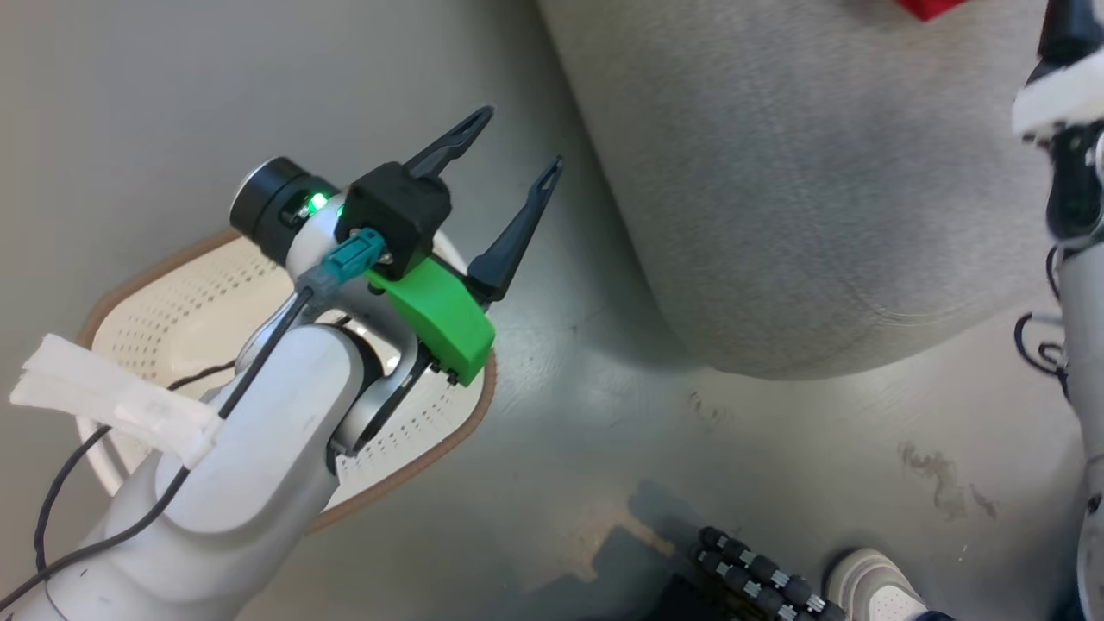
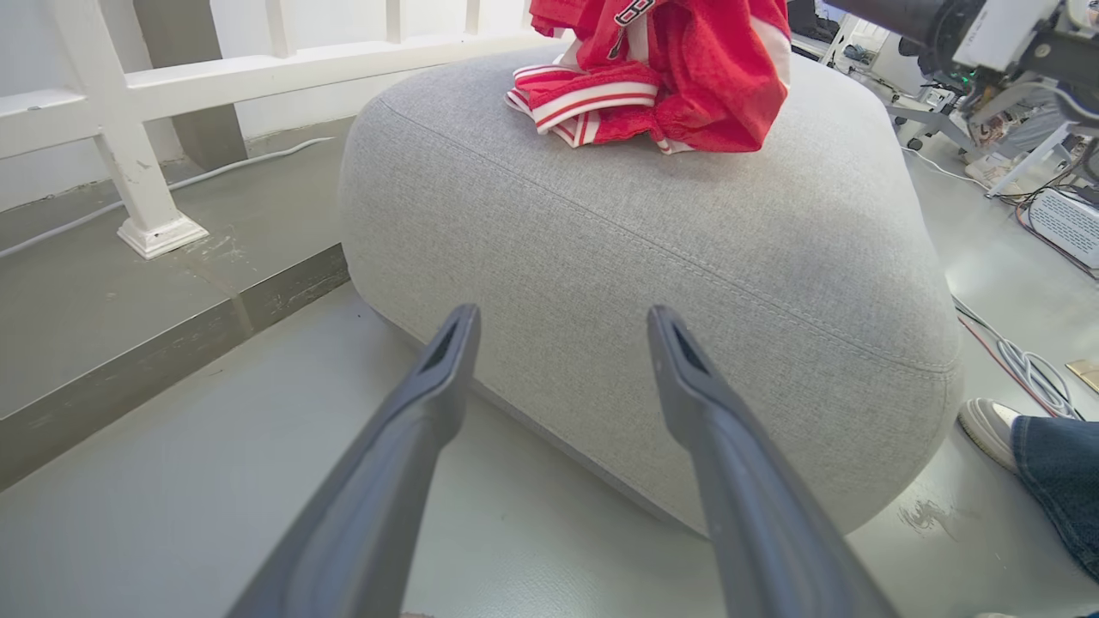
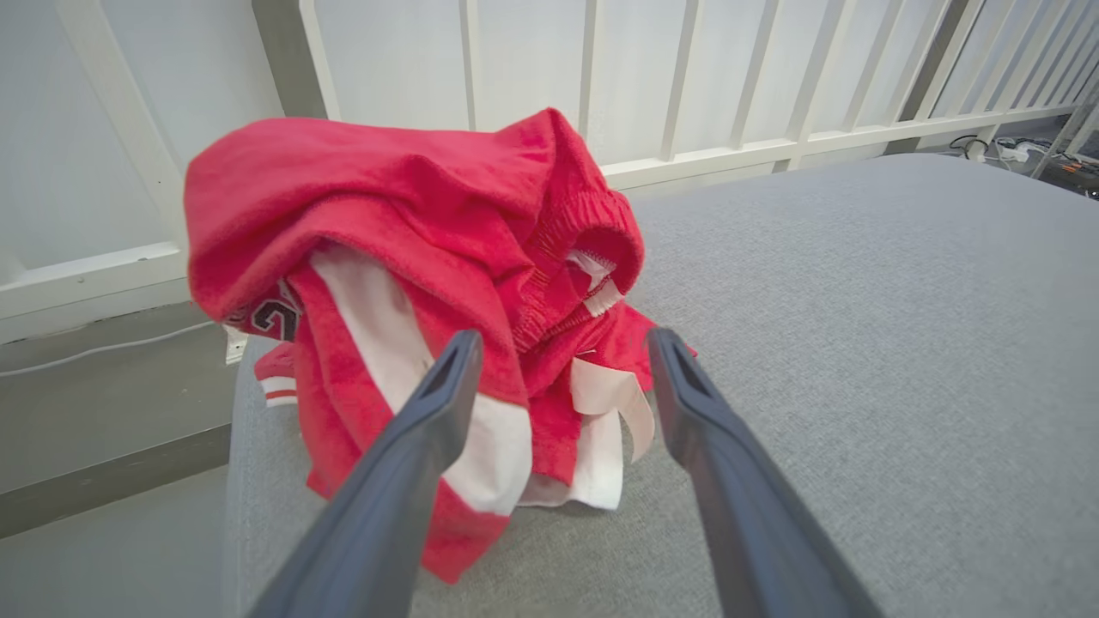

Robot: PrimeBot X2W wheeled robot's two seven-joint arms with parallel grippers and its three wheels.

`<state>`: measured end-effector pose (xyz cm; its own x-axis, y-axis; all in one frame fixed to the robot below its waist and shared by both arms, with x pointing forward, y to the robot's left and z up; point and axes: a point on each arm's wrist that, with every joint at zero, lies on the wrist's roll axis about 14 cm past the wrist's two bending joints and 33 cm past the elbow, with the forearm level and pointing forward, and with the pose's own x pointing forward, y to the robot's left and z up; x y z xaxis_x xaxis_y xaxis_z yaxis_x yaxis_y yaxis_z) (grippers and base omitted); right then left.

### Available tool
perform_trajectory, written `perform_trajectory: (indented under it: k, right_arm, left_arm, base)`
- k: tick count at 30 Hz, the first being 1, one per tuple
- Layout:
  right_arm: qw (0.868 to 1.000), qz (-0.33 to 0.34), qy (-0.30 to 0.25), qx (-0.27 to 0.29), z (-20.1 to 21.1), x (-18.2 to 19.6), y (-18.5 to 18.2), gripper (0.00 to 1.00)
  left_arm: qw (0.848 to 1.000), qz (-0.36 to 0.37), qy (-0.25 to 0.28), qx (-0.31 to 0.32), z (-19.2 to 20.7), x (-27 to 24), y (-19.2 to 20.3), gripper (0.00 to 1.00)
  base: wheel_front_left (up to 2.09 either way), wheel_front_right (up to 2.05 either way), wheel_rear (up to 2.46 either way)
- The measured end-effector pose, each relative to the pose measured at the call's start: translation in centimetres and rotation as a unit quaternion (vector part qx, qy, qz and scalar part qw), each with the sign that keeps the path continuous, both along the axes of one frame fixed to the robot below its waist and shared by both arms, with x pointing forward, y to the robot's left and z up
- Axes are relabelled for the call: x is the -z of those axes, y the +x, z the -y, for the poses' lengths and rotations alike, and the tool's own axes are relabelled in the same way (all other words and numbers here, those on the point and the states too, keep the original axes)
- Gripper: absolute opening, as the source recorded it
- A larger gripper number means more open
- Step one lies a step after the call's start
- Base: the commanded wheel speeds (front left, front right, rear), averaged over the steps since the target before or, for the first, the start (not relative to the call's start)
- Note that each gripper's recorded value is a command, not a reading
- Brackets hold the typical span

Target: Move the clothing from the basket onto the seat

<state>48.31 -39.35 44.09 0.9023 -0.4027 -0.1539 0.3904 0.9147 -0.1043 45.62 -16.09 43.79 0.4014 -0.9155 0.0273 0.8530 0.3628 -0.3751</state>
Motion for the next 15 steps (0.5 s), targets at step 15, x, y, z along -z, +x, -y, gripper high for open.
perform_trajectory:
  k: [15]
  right_arm:
    - [0.998, 0.062, -0.027, -0.010, -0.9, -6.1, -5.1, 1.00]
  left_arm:
    - [0.999, 0.010, -0.045, -0.025, 0.6, -4.7, -1.4, 1.00]
  base:
    - [0.00, 0.00, 0.00]
